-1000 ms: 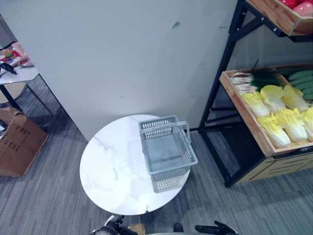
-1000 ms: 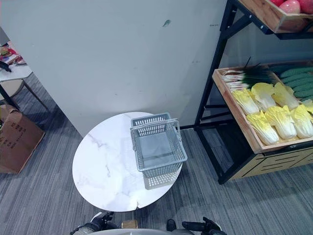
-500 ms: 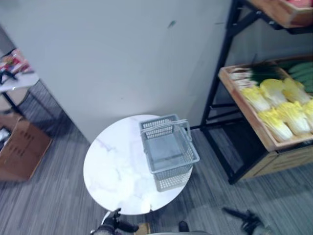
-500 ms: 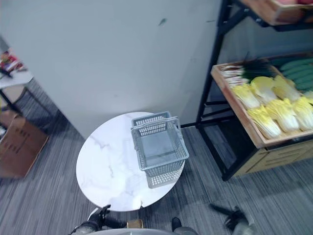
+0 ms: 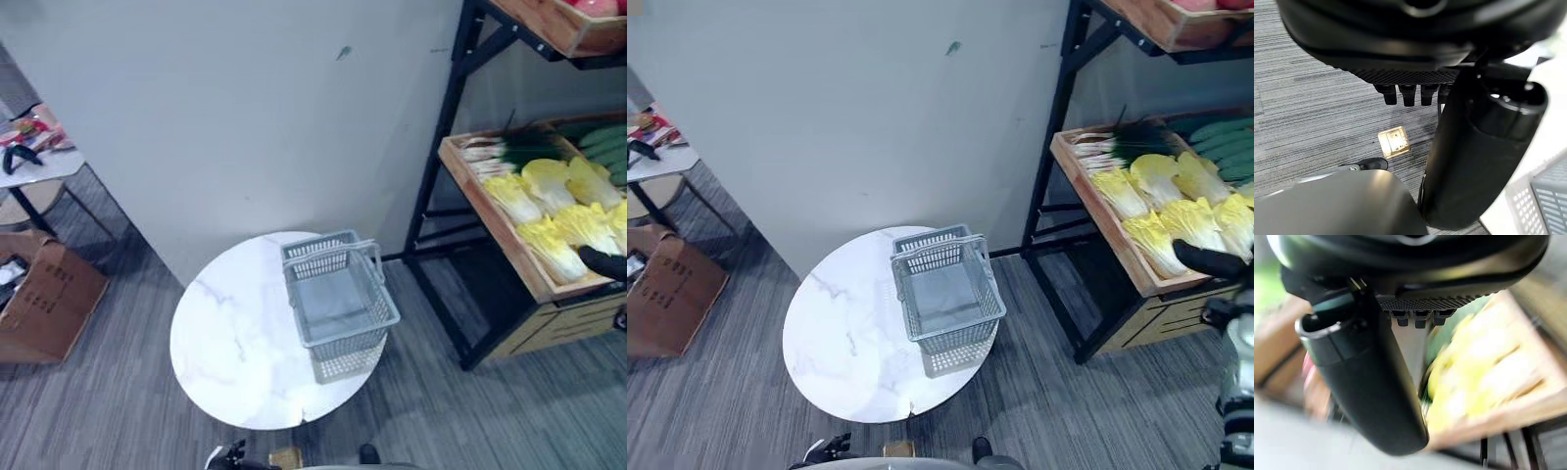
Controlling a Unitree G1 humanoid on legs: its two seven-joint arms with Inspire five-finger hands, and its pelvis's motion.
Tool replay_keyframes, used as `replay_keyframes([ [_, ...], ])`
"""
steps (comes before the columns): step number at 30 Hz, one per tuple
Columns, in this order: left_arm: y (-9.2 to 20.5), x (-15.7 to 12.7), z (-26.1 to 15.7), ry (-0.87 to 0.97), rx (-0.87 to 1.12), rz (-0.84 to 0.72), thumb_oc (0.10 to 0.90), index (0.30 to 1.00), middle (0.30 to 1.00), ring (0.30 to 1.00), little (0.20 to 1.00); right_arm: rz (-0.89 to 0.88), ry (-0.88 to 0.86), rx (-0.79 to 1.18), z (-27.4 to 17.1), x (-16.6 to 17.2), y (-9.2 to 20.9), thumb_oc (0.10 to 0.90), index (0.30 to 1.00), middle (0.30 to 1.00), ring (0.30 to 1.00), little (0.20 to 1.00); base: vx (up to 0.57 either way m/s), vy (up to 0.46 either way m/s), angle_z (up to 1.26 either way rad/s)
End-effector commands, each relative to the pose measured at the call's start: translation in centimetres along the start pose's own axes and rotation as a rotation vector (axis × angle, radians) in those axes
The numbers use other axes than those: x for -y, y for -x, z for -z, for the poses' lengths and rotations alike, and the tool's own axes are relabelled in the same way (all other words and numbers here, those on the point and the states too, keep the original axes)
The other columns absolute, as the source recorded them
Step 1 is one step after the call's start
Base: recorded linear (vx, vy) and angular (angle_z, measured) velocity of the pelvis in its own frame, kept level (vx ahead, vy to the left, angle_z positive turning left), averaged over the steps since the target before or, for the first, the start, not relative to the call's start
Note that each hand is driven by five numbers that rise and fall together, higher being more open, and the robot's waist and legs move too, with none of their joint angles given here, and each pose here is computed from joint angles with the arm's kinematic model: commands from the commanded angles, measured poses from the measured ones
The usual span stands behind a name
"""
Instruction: Get the vegetables into the basket
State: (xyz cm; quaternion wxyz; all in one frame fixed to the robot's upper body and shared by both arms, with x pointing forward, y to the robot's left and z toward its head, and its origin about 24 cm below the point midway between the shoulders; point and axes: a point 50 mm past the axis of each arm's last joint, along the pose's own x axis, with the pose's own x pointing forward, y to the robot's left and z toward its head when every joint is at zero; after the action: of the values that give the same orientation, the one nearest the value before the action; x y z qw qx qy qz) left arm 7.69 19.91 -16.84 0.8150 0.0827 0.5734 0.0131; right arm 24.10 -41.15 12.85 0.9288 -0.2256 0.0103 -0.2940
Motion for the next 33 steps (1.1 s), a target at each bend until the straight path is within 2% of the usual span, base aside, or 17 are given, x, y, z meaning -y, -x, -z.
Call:
replay_keyframes([
  [1,0.0,-1.1,0.9,-0.104,-0.039,-0.024,0.9,1.0,1.0,1.0,1.0,-0.024,0.21,0.286,-8.1,1.2,-2.5,0.9,1.0,1.0,1.0,1.0,0.02,-0.011,0.22],
  [4,0.1,-0.9,1.3,-0.115,-0.043,-0.015,0.9,1.0,1.0,1.0,1.0,-0.133,0.34,0.34,-10.6,-0.7,-3.5,0.9,1.0,1.0,1.0,1.0,-0.01,-0.003,0.13],
  [8,0.2,-1.1,1.7,-0.099,-0.054,-0.021,0.9,1.0,1.0,1.0,1.0,-0.197,0.449,0.3,-12.1,-2.9,-5.6,0.9,1.0,1.0,1.0,1.0,-0.02,0.003,0.16],
  [12,0.4,-1.4,2.2,-0.089,-0.066,-0.03,0.9,1.0,1.0,1.0,1.0,-0.273,0.606,0.206,-11.4,-5.2,-6.9,0.9,1.0,1.0,1.0,1.0,-0.01,-0.002,0.37],
  [17,0.4,-1.5,2.5,-0.078,-0.073,-0.04,0.9,1.0,1.0,1.0,1.0,-0.314,0.636,0.174,-11.0,-6.8,-7.1,0.9,1.0,1.0,1.0,1.0,0.0,-0.002,0.27],
  [29,0.5,-1.2,2.8,-0.073,-0.081,-0.038,0.9,1.0,1.0,1.0,1.0,-0.414,0.704,0.035,-6.6,-10.7,-6.3,0.9,1.0,1.0,1.0,1.0,0.01,0.004,0.19],
  [33,0.4,-1.5,2.7,-0.068,-0.079,-0.046,0.9,1.0,1.0,1.0,1.0,-0.436,0.716,0.038,-6.8,-11.7,-6.2,0.9,1.0,1.0,1.0,1.0,0.01,-0.003,0.12],
])
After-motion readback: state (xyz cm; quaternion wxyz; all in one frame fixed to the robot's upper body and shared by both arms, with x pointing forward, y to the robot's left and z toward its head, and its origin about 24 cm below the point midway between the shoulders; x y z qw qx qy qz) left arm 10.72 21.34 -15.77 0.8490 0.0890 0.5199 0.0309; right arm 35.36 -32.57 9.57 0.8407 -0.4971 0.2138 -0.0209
